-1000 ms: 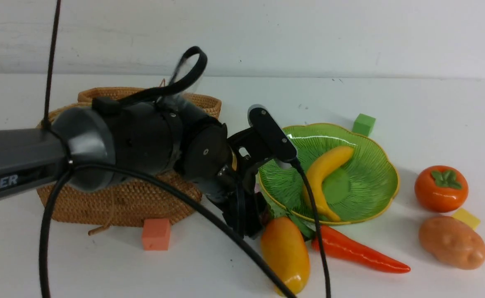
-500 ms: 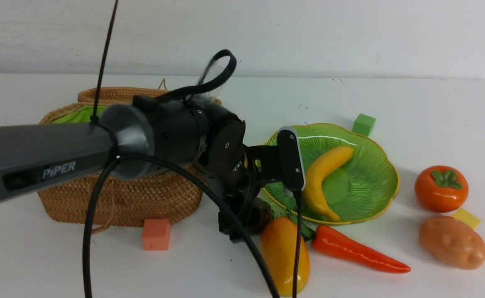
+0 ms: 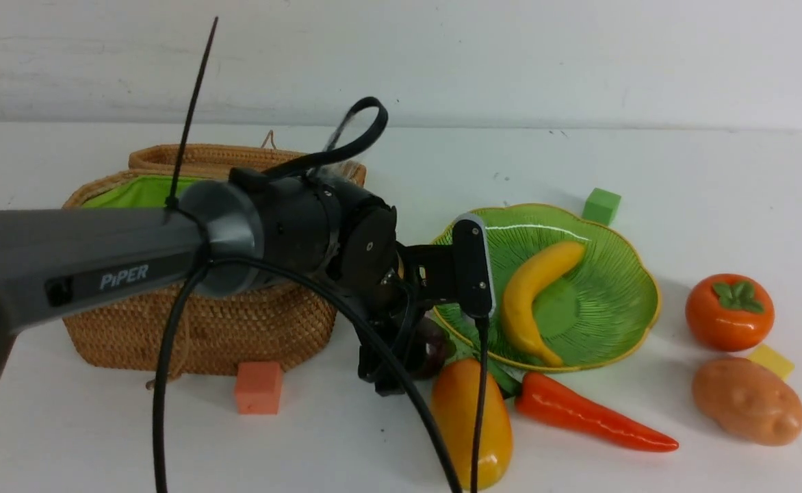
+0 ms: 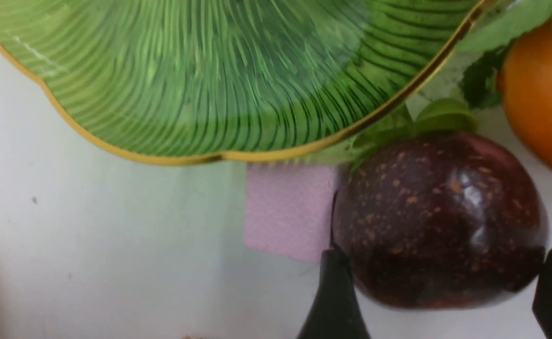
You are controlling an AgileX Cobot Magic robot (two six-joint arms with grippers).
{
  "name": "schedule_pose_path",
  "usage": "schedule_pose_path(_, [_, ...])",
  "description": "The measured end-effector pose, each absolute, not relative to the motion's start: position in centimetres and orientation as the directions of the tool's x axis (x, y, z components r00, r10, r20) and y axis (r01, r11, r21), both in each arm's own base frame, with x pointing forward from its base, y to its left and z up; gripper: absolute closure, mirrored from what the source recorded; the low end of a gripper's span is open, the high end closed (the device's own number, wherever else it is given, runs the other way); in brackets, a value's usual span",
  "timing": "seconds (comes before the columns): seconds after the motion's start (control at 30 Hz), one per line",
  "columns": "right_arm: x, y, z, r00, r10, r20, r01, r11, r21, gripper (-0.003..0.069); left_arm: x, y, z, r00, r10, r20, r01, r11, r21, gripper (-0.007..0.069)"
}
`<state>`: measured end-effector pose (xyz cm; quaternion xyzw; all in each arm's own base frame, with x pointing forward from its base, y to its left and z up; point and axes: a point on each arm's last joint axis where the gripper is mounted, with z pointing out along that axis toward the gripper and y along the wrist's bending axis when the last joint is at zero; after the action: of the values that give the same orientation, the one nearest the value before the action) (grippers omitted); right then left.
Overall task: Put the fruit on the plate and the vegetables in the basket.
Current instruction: Grab a mangosteen with your left arm and put it on the plate on the right
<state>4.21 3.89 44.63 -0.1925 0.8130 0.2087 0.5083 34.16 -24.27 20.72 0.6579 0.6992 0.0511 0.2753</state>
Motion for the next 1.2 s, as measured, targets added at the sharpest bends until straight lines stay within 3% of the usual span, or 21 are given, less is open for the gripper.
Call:
schedule_pose_path(0.5, [4.2,3.8,44.6,-0.411,-0.106,-0.905,-0.523,0.841,0.139,0.0549,32.8,-23.9,22.8,-0.012,0.938,-0.348,0.920,0.146,0.363,0.0099])
schedule_pose_path(0.77, [4.2,3.6,44.3,-0.428,-0.132,-0.894,-0.511,0.852,0.118,0.0549,32.2,-24.3,22.9,-0.075,0.910,-0.407,0.938,0.203,0.281,0.0099])
schedule_pose_path(1.0, [4.2,3.5,44.3,-0.429,-0.140,-0.893,-0.505,0.856,0.108,0.0549,32.1,-24.3,22.8,0.070,0.927,-0.368,0.943,0.059,0.327,0.0097])
schedule_pose_path(1.2, [4.2,3.5,44.2,-0.430,-0.141,-0.892,-0.504,0.857,0.107,0.0547,32.7,-24.8,21.4,0.093,0.926,-0.365,0.939,0.040,0.342,0.0064])
